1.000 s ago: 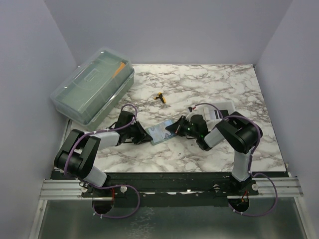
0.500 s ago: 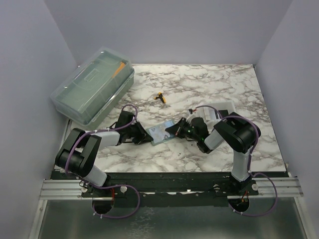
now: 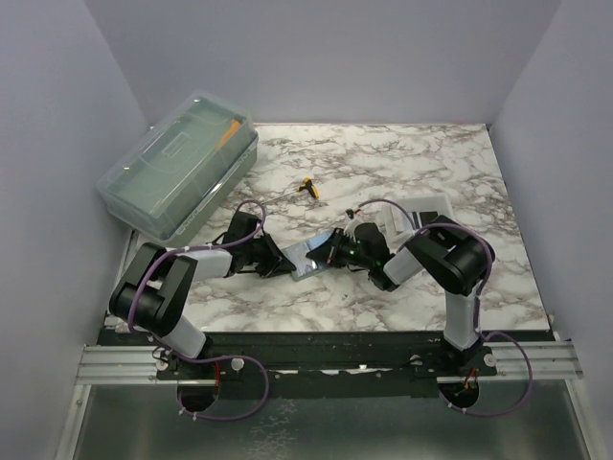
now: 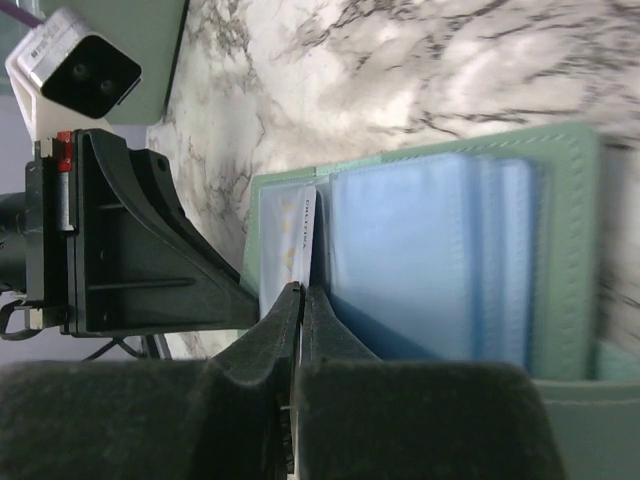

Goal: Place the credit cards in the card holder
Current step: Insert the credit card into the card holder.

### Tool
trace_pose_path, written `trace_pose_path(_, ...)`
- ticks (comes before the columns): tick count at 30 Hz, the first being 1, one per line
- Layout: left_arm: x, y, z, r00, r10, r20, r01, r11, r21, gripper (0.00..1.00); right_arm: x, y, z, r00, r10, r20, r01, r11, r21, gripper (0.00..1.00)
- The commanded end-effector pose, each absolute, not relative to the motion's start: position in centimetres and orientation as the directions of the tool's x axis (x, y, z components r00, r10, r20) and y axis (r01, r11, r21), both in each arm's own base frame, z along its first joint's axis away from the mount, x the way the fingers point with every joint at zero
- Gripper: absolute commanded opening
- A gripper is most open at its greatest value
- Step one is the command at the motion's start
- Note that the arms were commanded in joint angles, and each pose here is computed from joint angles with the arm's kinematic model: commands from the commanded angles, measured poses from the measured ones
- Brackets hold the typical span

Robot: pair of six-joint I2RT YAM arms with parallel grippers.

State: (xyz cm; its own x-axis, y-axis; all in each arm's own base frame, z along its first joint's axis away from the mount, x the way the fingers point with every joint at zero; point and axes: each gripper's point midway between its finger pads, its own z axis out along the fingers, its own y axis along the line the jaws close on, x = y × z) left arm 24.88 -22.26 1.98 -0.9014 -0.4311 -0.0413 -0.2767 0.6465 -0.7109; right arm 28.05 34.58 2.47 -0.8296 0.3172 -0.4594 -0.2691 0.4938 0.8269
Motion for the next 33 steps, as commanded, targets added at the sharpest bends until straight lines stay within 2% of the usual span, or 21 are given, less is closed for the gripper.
trace_pose_path(1,22.2,-19.6,-2.3,-0.897,-0.441,-0.015,-0.359,0.749,-0.557,0.18,25.0,34.4,-0.2,-0.891,0.160,-0.425,-0.256,0.595,0.762,0.04)
trace_pose_path(3,22.0,-19.4,-2.4,-0.896,-0.443,-0.021,-0.358,0.751,-0.555,0.18,25.2,33.9,0.0,-0.896,0.122,-0.428,-0.253,0.651,0.716,0.14)
trace_pose_path(6,21.7,-19.3,-2.6,-0.899,-0.438,-0.017,-0.358,0.756,-0.548,0.18,24.9,33.1,-0.1,-0.899,0.101,-0.426,-0.246,0.689,0.682,0.23)
trace_pose_path(12,21.2,-19.1,-2.8,-0.897,-0.442,-0.011,-0.366,0.755,-0.544,0.18,24.8,32.2,-0.1,-0.897,0.065,-0.436,-0.247,0.745,0.620,0.28)
trace_pose_path(20,21.4,-19.4,-2.6,-0.893,-0.450,-0.010,-0.366,0.739,-0.566,0.15,23.7,35.8,0.1,-0.883,-0.042,-0.467,-0.320,0.782,0.534,0.47)
trace_pose_path(22,21.5,-19.5,-2.4,-0.892,-0.452,-0.010,-0.365,0.733,-0.574,0.15,23.7,35.7,-0.3,-0.889,-0.048,-0.456,-0.304,0.807,0.507,0.48)
trace_pose_path(24,21.6,-19.4,-2.0,-0.887,-0.461,-0.025,-0.363,0.730,-0.578,0.15,24.1,34.4,-0.4,-0.887,-0.019,-0.462,-0.259,0.849,0.461,0.54)
trace_pose_path(27,21.5,-19.1,-1.7,-0.879,-0.475,-0.043,-0.365,0.728,-0.580,0.18,24.8,32.8,1.1,-0.855,-0.014,-0.518,-0.258,0.878,0.402,0.62)
trace_pose_path(33,21.2,-18.0,-1.0,-0.870,-0.485,-0.087,-0.362,0.749,-0.555,0.24,24.8,32.1,3.3,-0.835,-0.040,-0.549,-0.290,0.880,0.377,0.69)
